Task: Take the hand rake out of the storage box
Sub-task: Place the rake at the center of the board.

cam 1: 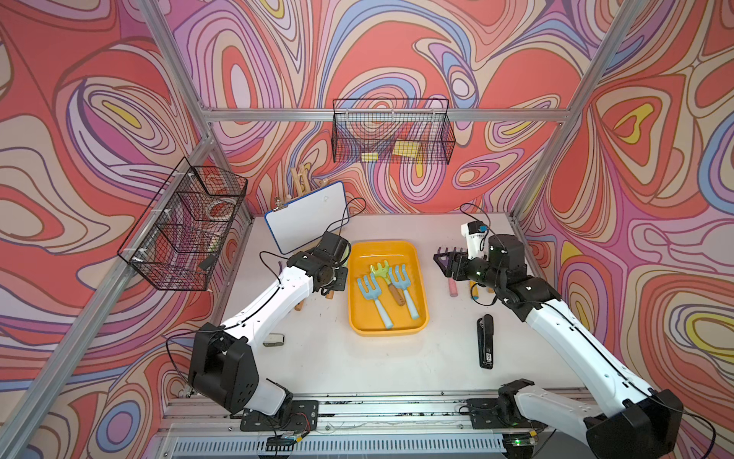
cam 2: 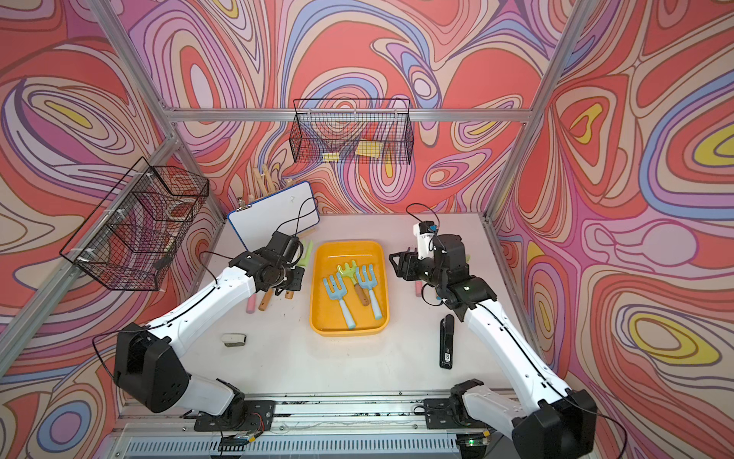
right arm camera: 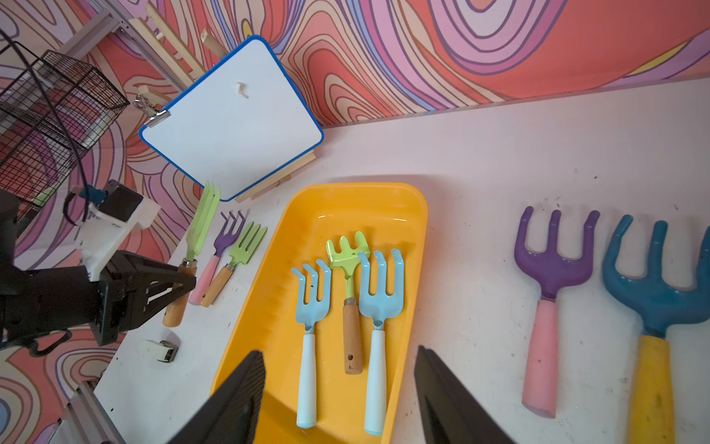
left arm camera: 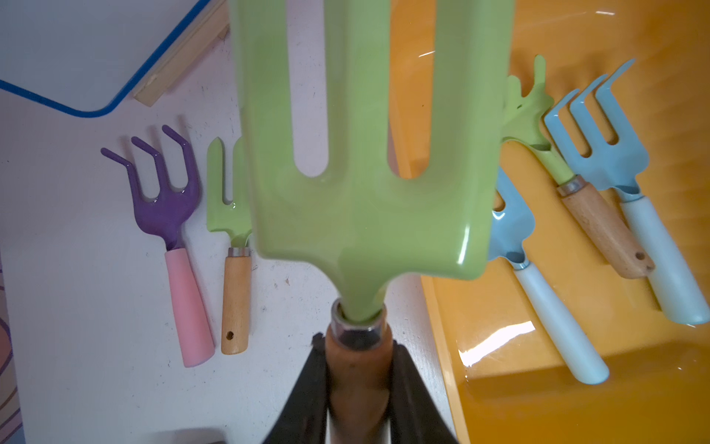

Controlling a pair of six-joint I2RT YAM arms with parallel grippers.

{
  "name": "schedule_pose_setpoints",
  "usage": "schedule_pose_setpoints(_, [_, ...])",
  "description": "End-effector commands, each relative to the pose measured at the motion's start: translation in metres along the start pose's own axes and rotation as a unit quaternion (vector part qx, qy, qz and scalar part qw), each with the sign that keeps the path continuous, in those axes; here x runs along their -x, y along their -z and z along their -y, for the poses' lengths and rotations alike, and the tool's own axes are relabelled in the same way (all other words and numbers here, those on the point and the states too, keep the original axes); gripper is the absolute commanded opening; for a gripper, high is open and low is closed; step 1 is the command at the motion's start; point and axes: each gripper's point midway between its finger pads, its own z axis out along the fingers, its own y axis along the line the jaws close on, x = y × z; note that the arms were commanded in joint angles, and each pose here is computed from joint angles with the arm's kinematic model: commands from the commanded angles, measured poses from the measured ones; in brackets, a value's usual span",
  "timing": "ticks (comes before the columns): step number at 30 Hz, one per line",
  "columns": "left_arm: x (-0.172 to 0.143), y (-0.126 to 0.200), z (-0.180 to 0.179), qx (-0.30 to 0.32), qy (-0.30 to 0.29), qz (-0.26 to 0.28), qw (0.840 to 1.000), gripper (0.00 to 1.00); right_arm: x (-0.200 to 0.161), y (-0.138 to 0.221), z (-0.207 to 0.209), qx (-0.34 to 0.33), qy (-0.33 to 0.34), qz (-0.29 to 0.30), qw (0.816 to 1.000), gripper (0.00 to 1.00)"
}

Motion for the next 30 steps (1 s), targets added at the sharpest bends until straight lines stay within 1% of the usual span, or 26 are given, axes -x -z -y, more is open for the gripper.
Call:
schedule_pose_setpoints(1, [0.002, -0.010, -0.004, -0.002, 0.000, 0.006, 1.000, 0.13, -0.002, -0.009, -0.003, -0.007, 0.011, -0.002, 1.000, 0.67])
schedule_pose_setpoints(6, [-0.010, -0.025, -0.013, 0.019, -0.007, -0.018, 1.000, 0.12, -0.008, -0.016, -0.003, -0.018, 0.017, -0.016, 1.000, 0.67])
schedule_pose_setpoints(11, [-0.018, -0.042, -0.014, -0.003, 0.005, -0.028, 1.000, 0.12, -0.010, -0.018, -0.005, -0.022, 0.022, -0.020, 0.999, 0.67])
schedule_pose_setpoints(16, [-0.030, -0.060, -0.015, -0.013, 0.010, -0.043, 0.999, 0.12, -0.014, -0.023, -0.004, -0.027, 0.025, -0.026, 0.999, 0.67])
schedule_pose_setpoints(26, [-0.041, -0.077, -0.015, -0.026, 0.021, -0.055, 0.998, 0.12, -0.027, -0.038, 0.003, -0.041, 0.029, -0.043, 0.998, 0.67])
schedule_pose_setpoints(30, [-0.043, -0.077, -0.021, -0.010, 0.018, -0.060, 0.998, 0.12, -0.030, -0.041, 0.004, -0.045, 0.032, -0.048, 0.997, 0.67])
